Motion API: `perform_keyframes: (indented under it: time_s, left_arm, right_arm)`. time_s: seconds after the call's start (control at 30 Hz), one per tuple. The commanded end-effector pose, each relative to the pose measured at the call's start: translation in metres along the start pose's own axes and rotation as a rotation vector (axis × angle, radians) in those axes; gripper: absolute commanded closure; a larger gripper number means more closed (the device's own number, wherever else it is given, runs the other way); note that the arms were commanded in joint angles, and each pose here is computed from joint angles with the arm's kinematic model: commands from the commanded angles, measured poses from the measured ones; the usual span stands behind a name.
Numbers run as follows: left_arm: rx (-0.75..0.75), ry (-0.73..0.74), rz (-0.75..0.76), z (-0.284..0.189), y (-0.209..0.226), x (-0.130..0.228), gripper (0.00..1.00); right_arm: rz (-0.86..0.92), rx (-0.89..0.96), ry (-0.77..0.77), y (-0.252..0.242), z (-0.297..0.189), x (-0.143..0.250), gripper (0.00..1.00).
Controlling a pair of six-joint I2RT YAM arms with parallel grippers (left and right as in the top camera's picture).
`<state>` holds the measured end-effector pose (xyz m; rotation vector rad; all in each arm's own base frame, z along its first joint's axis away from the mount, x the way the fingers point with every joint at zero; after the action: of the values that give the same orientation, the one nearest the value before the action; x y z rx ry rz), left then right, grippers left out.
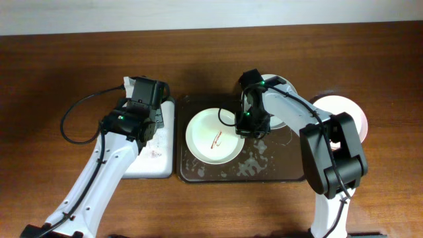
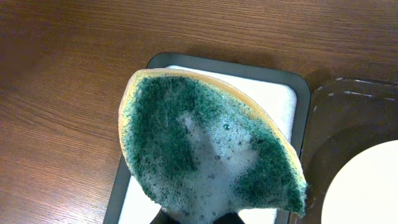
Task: Clean dirty plates on tray and stack at the side
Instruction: 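Carry the sponge with the left gripper toward the held plate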
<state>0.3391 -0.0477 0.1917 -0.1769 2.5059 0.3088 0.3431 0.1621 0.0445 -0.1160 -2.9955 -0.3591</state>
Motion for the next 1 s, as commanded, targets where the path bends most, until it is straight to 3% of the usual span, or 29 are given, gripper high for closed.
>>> perform_keyframes:
  time_s: [0.0,0.27,0.47,0.73,0.97]
  left_arm:
    - [-0.007,-0.030,-0.023,-0.007,0.003,-0.006,1.00]
    - [0.039,0.002,-0.024,-0.001,-0.006,-0.002,1.00]
    - [0.146,0.150,0.000,0.027,-0.034,0.022,1.00]
    - [0.238,0.313,0.218,0.065,-0.057,0.055,1.00]
    - [0.247,0.315,0.241,0.066,-0.058,0.056,1.00]
  right_arm:
    - [0.016,0.042,0.006,-0.009,0.006,0.004,0.96]
    - [0.016,0.041,0.006,-0.009,0.006,0.003,0.96]
    - [0.016,0.042,0.007,-0.009,0.006,0.004,0.96]
    - [0.016,0.042,0.007,-0.009,0.006,0.004,0.96]
    - [0.016,0.042,0.007,-0.009,0.006,0.004,0.96]
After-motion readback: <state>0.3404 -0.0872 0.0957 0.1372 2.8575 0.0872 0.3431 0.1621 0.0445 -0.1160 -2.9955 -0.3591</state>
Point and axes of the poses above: each gripper's point midway between its finger pads, its own z axis out along the fingers, its own y axis along the line the jaws close on, x = y × z, the point moved 4 cm from there along -z, back along the fingers, and after that the axes turned 2 degrees about z, right-handed, at the moved point
